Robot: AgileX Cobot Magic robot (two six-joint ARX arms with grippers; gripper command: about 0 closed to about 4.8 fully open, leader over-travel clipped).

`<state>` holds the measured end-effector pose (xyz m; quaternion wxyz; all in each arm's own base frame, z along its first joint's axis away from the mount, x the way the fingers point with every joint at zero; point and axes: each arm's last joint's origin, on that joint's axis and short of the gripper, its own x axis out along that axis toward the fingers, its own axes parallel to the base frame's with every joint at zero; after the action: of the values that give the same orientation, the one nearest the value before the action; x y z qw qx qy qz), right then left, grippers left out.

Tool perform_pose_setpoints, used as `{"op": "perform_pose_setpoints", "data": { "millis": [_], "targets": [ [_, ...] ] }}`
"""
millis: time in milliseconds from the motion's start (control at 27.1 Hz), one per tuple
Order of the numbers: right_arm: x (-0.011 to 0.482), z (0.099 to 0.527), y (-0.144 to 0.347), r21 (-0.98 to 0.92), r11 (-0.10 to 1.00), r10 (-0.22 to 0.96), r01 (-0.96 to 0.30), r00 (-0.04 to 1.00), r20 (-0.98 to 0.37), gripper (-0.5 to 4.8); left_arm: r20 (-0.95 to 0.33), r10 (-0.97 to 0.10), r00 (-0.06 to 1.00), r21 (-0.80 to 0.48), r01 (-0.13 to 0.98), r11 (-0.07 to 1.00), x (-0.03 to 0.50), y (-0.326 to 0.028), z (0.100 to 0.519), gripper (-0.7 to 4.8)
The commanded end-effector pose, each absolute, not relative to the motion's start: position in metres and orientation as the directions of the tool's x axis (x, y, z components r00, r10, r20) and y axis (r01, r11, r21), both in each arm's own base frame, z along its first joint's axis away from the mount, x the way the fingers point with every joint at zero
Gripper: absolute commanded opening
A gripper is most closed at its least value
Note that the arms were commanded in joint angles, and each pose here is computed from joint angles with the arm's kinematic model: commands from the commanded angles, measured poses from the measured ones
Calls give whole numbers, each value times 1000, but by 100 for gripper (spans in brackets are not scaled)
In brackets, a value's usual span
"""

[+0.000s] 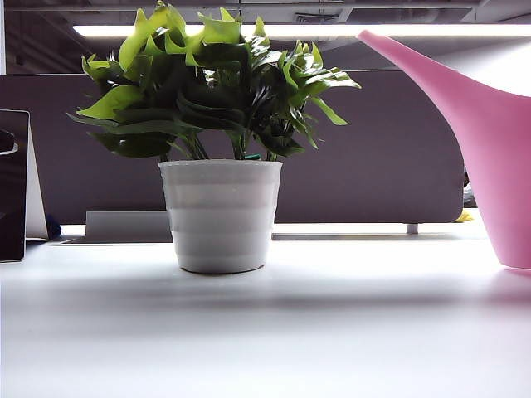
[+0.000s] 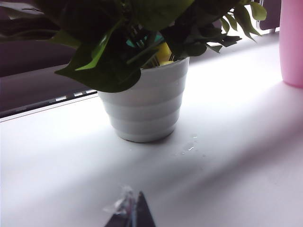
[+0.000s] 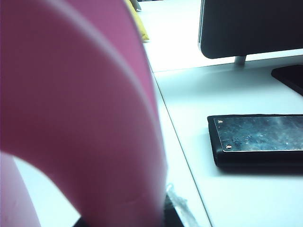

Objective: Pick up the watering can from the table, water the potted plant, and put the can back.

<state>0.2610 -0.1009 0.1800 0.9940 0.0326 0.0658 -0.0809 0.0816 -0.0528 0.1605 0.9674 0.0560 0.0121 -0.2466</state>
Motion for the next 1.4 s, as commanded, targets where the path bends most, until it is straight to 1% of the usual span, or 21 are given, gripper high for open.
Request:
{"op": "perform_pose_setpoints", "data": {
  "millis": [37, 74, 148, 185, 591, 664, 738, 849, 960, 1070, 1255, 1403],
  "targets": [
    [263, 191, -101, 67, 986, -148, 152, 987, -58, -3, -42, -473, 880, 102, 474, 874, 82, -53, 162, -5],
    [263, 191, -101, 68, 986, -148, 152, 987, -61, 7, -42, -473, 880, 102, 474, 874, 82, -53, 162, -5],
    [263, 189, -101, 70, 986, -145, 150, 987, -71, 63, -42, -472, 880, 102, 474, 875, 82, -53, 162, -5],
    [262, 189, -101, 73, 986, -144, 149, 986, -80, 80, -42, -473, 880, 102, 474, 874, 82, -53, 162, -5],
    [261, 182, -100, 85, 984, -144, 157, 980, -137, 88, -42, -473, 880, 102, 474, 874, 82, -53, 162, -5],
    [261, 181, -100, 89, 983, -143, 158, 978, -151, 127, -42, -472, 880, 102, 474, 875, 82, -53, 162, -5],
    [261, 179, -100, 94, 983, -142, 160, 975, -172, 179, -42, -472, 880, 102, 474, 875, 82, -53, 162, -5],
    [260, 176, -100, 100, 982, -140, 162, 970, -197, 220, -42, -472, 880, 102, 474, 875, 82, -53, 162, -5],
    [260, 175, -100, 103, 981, -139, 164, 967, -212, 236, -42, -473, 880, 102, 474, 874, 82, -53, 162, -5],
    [259, 171, -100, 109, 977, -151, 183, 956, -250, 235, -42, -472, 881, 102, 474, 875, 82, -53, 162, -5],
    [256, 165, -98, 128, 974, -137, 189, 934, -331, 235, -42, -472, 881, 102, 473, 875, 82, -52, 162, -5],
    [245, 173, -94, 141, 968, -149, 206, 932, -331, 234, -42, -472, 881, 102, 474, 875, 82, -53, 162, -5]
  ]
}}
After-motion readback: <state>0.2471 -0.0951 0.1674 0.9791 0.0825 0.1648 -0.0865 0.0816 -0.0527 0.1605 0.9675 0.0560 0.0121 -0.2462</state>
